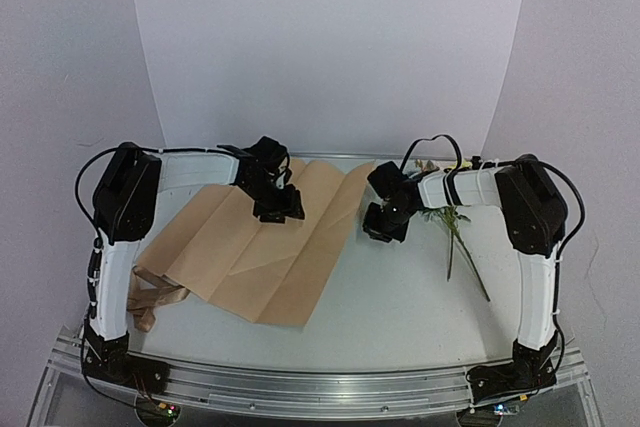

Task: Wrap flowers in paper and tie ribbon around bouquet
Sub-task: Place the flattened wrapping paper at the corner of the board, then pick up the fake flower from the center of the board, then adjust the flattened wrapping paper at the center of the board, then place the fake flower on the flattened wrapping paper.

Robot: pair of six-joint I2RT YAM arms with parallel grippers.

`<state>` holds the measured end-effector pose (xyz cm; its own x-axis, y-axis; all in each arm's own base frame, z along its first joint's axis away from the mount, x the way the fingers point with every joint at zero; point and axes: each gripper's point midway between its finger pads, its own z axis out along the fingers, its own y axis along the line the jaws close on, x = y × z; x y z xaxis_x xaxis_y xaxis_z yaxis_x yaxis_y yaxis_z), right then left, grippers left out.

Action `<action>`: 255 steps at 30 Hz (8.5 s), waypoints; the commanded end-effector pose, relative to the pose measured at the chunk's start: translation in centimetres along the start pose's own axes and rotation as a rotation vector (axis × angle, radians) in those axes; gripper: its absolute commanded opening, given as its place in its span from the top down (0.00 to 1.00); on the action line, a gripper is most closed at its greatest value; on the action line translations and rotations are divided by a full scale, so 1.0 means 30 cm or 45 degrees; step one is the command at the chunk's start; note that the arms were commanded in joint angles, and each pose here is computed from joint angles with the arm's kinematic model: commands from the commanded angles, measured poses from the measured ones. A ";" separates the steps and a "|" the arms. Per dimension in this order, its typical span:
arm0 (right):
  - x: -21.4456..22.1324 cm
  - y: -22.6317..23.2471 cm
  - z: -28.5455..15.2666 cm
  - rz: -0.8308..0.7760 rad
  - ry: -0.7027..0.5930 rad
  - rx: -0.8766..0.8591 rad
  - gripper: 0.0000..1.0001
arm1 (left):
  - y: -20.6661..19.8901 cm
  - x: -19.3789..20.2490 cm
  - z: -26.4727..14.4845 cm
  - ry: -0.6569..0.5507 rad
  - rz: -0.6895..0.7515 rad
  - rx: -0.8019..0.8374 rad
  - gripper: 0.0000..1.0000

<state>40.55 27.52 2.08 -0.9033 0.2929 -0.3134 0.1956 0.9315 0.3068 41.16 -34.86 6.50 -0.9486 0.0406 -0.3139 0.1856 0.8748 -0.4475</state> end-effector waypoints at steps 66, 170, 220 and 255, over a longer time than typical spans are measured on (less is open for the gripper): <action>-0.052 -0.398 -0.188 0.278 -0.038 0.297 0.60 | -0.322 0.045 0.132 0.072 0.136 0.419 0.43; -0.140 -0.207 -0.782 -0.250 -0.421 0.081 1.00 | -0.307 0.320 0.245 0.229 0.267 0.099 0.49; 0.087 0.212 -0.004 -0.363 -0.043 0.087 1.00 | 0.180 0.245 -0.029 0.055 0.082 -0.286 0.52; -0.151 0.381 -0.081 -0.422 -0.240 0.007 1.00 | 0.111 0.148 0.084 0.084 0.120 -0.168 0.52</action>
<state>44.31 34.73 10.87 -0.8398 0.0447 -0.5411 -0.0583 0.9834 0.1718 37.92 -32.62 2.09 -0.9434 0.1369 -0.3022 0.2306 0.9254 -0.3009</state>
